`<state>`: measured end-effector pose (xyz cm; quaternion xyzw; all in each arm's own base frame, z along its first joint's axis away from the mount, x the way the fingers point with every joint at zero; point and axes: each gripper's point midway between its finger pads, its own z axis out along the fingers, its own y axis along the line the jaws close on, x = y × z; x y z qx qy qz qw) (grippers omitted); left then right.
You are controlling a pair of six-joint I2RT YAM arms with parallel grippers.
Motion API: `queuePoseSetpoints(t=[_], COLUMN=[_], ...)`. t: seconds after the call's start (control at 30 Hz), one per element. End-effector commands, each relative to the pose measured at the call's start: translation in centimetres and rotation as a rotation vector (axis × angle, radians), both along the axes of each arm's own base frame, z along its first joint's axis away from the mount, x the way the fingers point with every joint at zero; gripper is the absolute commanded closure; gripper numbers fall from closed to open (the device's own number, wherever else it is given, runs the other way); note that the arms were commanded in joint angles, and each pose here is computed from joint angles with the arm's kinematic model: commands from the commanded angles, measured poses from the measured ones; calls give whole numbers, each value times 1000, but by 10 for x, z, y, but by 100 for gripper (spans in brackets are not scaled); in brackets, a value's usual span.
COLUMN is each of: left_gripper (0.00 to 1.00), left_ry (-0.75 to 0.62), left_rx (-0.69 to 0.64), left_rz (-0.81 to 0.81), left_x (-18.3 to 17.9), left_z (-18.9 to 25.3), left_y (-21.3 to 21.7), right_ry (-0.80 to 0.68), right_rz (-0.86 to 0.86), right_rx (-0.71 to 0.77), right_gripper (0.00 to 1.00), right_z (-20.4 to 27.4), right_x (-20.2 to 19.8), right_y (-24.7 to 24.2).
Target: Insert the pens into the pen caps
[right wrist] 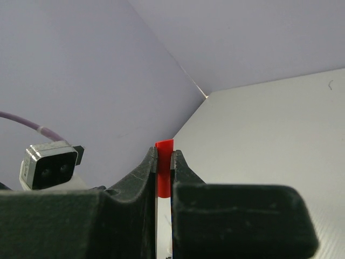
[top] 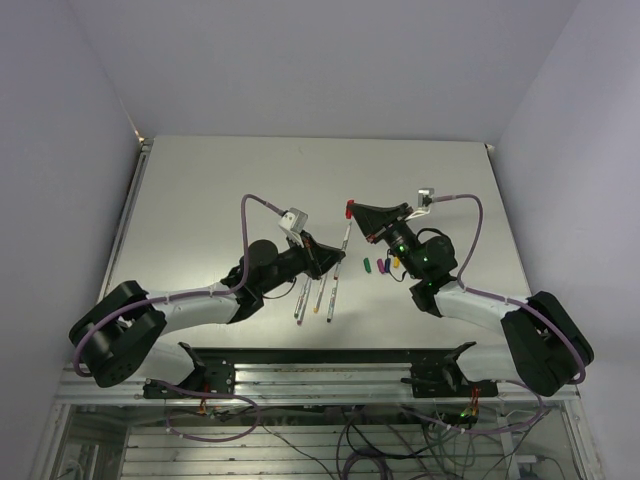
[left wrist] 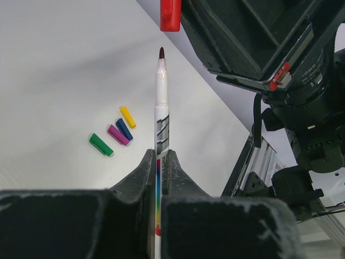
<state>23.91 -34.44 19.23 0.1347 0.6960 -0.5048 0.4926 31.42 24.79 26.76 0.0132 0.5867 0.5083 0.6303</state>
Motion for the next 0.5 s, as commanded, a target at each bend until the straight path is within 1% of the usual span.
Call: queuePoseSetpoints(t=[0.0, 0.47], left_gripper=[93, 93], left_ry=[-81, -82], left_rx=[-70, -68], left_rz=[-5, 11], left_x=[-2, -2], left_z=[31, 29], left_y=[-1, 4], right_ry=[-35, -36], right_rz=[-26, -41], right_rx=[3, 3], right_gripper=[100, 100], right_z=[4, 5], right_x=[-1, -1], right_y=[-3, -6])
